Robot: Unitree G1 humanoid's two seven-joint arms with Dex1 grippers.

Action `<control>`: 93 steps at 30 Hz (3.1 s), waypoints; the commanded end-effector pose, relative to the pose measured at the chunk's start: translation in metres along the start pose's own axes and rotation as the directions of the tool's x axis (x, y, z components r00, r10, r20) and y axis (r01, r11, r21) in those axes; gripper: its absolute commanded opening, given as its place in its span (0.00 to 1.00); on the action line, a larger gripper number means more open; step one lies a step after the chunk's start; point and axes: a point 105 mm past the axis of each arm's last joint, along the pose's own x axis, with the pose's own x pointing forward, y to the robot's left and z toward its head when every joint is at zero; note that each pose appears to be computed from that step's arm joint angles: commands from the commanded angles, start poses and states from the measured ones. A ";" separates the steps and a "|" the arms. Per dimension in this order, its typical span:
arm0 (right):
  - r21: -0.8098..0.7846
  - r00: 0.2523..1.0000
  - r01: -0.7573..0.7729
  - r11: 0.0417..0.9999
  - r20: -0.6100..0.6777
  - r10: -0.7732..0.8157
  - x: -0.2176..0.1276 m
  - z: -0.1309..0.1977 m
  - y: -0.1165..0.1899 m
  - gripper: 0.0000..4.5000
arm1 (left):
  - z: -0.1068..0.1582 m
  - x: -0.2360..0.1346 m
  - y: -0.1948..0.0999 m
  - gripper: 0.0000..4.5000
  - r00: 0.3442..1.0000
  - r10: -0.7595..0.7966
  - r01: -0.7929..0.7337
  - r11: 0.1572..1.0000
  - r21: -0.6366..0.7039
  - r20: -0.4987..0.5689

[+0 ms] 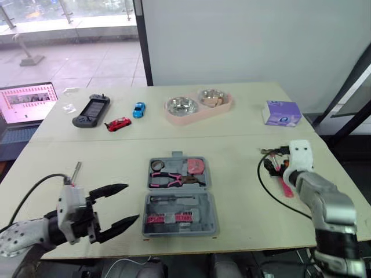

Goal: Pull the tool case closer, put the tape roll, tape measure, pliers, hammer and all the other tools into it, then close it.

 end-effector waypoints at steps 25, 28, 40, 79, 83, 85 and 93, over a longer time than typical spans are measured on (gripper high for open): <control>0.034 0.986 -0.063 0.997 -0.156 0.068 0.033 -0.022 0.008 0.10 | 0.012 0.021 -0.019 1.00 0.999 -0.045 0.044 0.998 0.047 0.021; 0.028 0.984 -0.060 0.998 -0.164 0.064 0.029 -0.024 0.010 0.10 | 0.012 0.021 -0.017 1.00 0.999 -0.048 0.047 0.998 0.050 0.020; 0.042 0.965 -0.165 0.985 -0.202 0.170 -0.043 -0.058 0.069 0.10 | 0.011 0.017 -0.011 1.00 0.999 -0.040 0.039 0.998 0.049 0.015; 0.107 0.961 -0.179 0.978 -0.195 0.197 -0.016 -0.063 0.109 0.01 | 0.017 0.021 0.002 1.00 1.000 -0.013 0.011 0.997 0.071 0.025; 0.095 0.964 -0.232 0.968 -0.108 0.241 -0.021 -0.037 0.113 0.01 | 0.018 0.020 0.004 1.00 1.000 -0.002 0.000 0.998 0.069 0.024; 0.057 0.955 -0.288 0.956 -0.055 0.291 -0.029 -0.017 0.111 0.01 | 0.018 0.019 0.007 1.00 1.000 0.012 -0.014 0.998 0.069 0.023; -0.058 0.895 -0.423 0.904 -0.182 0.407 -0.044 -0.028 0.107 0.01 | 0.017 0.018 0.007 1.00 1.000 0.016 -0.017 0.998 0.065 0.014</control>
